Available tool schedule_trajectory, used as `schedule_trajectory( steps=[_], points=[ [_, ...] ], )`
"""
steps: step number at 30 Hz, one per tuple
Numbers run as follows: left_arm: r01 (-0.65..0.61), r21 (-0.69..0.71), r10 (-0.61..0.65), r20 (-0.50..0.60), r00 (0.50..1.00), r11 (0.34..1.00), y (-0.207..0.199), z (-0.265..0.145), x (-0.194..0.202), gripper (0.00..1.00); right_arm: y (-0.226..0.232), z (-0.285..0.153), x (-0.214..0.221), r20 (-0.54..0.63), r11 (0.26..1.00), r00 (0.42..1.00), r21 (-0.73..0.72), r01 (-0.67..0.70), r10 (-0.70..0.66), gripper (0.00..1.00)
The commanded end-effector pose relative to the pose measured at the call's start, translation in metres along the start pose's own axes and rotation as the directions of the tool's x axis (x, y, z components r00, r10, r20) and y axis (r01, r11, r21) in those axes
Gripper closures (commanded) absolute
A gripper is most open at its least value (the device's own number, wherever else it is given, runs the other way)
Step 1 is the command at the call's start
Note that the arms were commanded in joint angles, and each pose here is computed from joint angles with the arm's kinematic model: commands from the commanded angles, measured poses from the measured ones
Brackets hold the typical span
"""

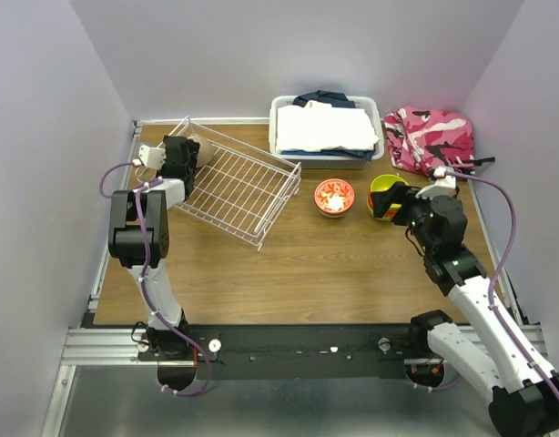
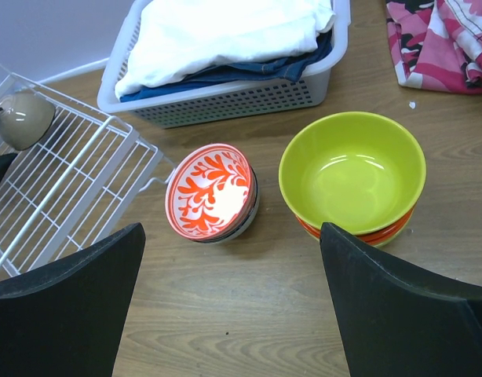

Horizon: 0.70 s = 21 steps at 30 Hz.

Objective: Unload the bowls from the dish rack

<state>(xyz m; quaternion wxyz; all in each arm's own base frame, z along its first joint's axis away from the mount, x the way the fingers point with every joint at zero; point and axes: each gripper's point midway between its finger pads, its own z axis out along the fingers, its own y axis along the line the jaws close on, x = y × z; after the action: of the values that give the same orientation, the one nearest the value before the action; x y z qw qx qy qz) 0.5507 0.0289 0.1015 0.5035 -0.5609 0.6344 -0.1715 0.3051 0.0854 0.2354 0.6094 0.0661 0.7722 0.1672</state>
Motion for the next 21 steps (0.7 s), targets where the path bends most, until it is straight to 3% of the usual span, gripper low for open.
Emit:
schedule_trajectory(
  steps=[1,9,21],
  points=[
    [-0.006,-0.045,0.007,0.024,1.000,0.999,0.015,0.015,-0.002,0.01,0.000,0.003,0.004,0.002,1.000,1.000,-0.005,0.016,-0.016,0.00],
    [0.008,-0.013,-0.008,-0.011,1.000,1.000,0.007,0.015,0.003,0.03,0.001,0.004,0.007,-0.003,1.000,1.000,-0.016,0.018,-0.018,0.00],
    [0.043,0.070,-0.043,-0.003,0.999,0.997,-0.024,-0.006,-0.013,0.39,0.003,0.003,0.005,0.005,1.000,1.000,-0.026,0.015,-0.015,0.00]
  ],
)
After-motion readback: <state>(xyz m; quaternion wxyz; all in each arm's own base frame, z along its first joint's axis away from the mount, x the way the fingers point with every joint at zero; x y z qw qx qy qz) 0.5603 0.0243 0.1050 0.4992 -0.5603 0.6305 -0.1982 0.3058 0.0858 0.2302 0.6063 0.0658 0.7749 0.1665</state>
